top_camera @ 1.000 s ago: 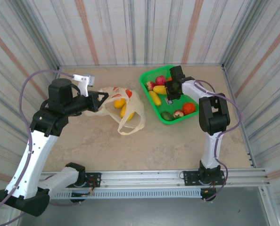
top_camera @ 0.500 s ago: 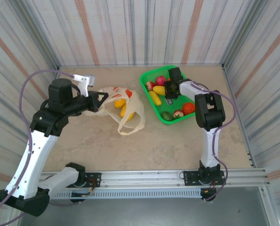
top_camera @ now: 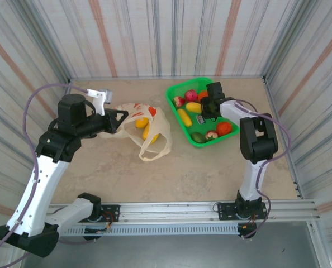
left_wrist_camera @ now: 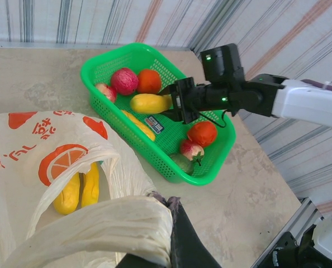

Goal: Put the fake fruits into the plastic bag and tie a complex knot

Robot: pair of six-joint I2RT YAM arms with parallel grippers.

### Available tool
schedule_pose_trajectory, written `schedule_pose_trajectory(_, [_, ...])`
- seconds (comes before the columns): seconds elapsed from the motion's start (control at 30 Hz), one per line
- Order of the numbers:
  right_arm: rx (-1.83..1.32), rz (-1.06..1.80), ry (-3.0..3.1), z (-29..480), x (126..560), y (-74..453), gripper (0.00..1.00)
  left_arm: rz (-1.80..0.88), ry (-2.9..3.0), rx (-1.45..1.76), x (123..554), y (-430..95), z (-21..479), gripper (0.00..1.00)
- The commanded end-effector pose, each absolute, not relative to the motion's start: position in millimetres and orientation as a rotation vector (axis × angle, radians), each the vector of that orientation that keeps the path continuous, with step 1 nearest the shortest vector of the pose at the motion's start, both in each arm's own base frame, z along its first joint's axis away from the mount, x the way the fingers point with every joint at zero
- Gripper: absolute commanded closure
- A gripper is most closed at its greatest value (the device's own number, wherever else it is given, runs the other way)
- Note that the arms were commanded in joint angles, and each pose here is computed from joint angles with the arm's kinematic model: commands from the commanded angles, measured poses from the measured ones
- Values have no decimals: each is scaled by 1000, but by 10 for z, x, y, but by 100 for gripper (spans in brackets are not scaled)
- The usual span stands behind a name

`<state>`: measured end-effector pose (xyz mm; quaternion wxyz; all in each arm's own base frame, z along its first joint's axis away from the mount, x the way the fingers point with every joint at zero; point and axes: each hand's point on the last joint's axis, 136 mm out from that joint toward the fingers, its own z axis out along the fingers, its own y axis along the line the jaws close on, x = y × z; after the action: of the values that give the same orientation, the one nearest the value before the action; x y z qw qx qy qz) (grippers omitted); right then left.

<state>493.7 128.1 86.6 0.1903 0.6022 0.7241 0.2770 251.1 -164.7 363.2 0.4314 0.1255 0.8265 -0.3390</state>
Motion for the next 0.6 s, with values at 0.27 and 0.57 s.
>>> schedule_pose_trajectory(0.27, [674, 950, 1984, 2455, 4639, 1678, 57, -811, 2051, 342, 2464, -1615, 3656, 100])
schedule_pose_trajectory(0.57, [-249, 984, 1809, 3292, 3499, 2923, 58, -798, 2049, 338, 2471, -1597, 3685, 100])
